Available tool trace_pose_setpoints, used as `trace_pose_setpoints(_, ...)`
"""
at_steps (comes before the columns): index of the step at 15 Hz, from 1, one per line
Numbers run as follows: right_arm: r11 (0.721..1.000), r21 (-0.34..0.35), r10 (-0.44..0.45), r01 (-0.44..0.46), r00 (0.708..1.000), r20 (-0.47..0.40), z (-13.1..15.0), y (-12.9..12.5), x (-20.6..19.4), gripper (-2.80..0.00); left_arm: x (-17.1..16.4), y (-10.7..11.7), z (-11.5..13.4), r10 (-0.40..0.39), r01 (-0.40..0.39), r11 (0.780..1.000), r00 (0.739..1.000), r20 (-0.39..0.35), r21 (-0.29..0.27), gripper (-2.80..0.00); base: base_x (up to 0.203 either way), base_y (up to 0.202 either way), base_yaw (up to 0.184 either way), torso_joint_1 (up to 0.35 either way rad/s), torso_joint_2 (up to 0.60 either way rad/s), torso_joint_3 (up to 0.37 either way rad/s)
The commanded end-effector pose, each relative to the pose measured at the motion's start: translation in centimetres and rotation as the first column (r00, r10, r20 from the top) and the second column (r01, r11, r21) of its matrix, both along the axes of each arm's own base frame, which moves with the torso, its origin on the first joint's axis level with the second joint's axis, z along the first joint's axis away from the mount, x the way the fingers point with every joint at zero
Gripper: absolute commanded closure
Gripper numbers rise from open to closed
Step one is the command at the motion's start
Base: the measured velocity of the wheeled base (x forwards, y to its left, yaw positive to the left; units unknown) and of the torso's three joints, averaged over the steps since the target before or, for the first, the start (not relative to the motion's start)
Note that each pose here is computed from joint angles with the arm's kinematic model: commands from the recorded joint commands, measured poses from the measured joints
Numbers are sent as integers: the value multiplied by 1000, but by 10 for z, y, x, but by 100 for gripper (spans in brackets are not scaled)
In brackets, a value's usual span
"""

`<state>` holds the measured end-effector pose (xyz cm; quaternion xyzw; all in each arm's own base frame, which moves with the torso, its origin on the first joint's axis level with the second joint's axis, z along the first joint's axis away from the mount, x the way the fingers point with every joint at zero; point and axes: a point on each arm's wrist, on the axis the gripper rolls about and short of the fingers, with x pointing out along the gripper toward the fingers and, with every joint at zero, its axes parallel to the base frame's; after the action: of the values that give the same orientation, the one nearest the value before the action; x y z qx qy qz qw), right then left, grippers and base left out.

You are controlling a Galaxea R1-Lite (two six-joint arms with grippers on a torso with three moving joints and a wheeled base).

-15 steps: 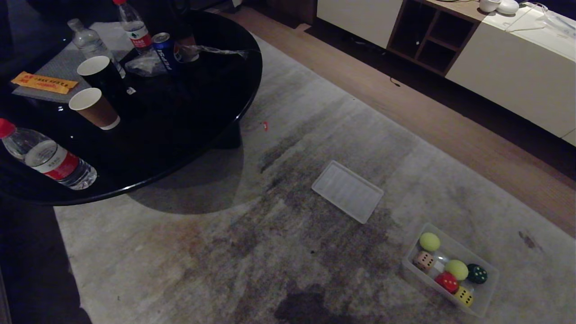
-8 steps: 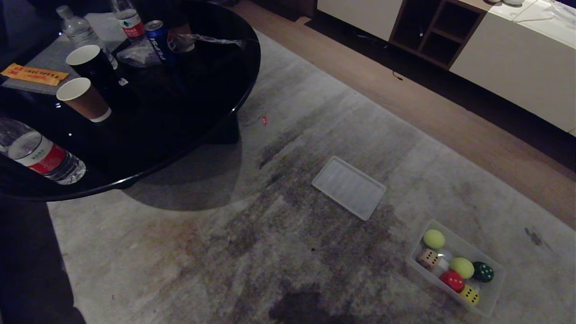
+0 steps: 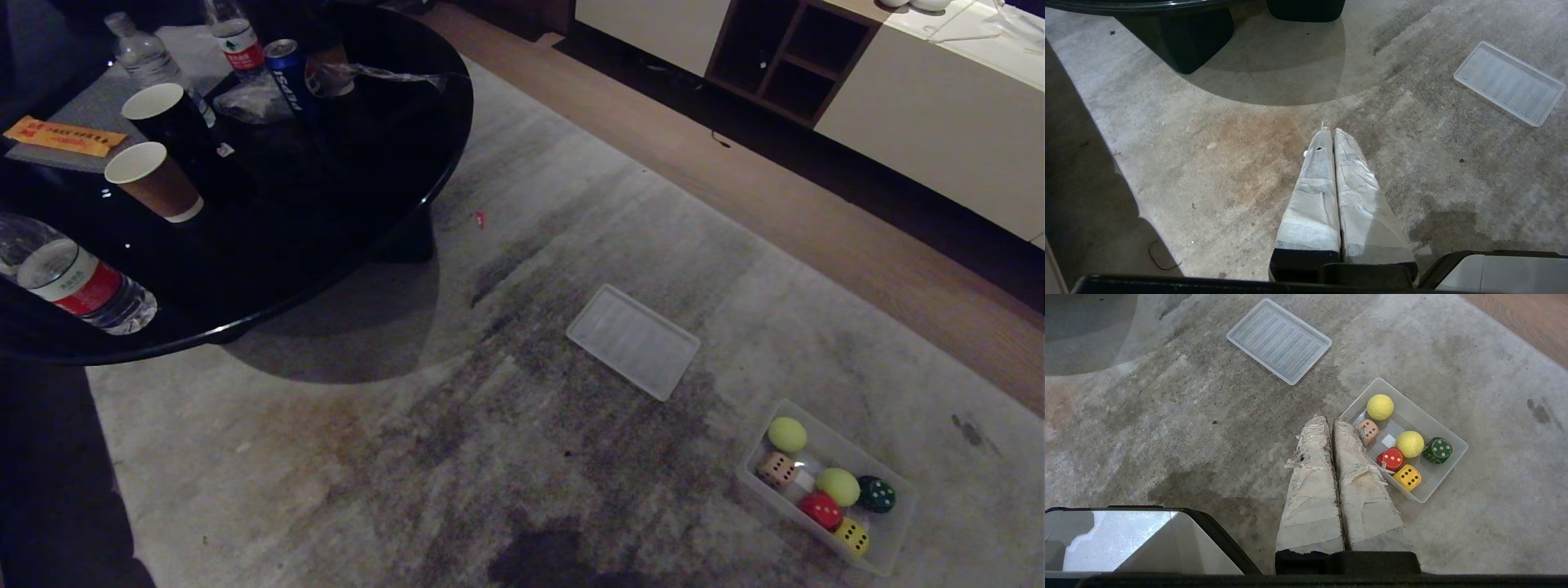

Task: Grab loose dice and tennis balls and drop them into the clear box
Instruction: Close the lid

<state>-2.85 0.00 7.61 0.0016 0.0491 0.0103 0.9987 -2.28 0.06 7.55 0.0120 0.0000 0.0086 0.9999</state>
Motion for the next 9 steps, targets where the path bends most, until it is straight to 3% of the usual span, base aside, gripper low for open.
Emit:
trace_pose_setpoints(1,1000,0,1,-1,1000,-3,0,0,0,0,0,0,0,1,-1,1000,1000,-3,-2,0,0,0,0,0,0,0)
trace_pose_setpoints(3,1000,0,1,-1,1000,-1,0,0,0,0,0,0,0,1,-1,1000,1000,-3,-3,0,32,0,-3,-1,1,1)
trace_pose_setpoints(9,1000,0,1,-1,1000,-2,0,0,0,0,0,0,0,1,-1,1000,1000,-3,-3,0,178,0,-1,1,3,4)
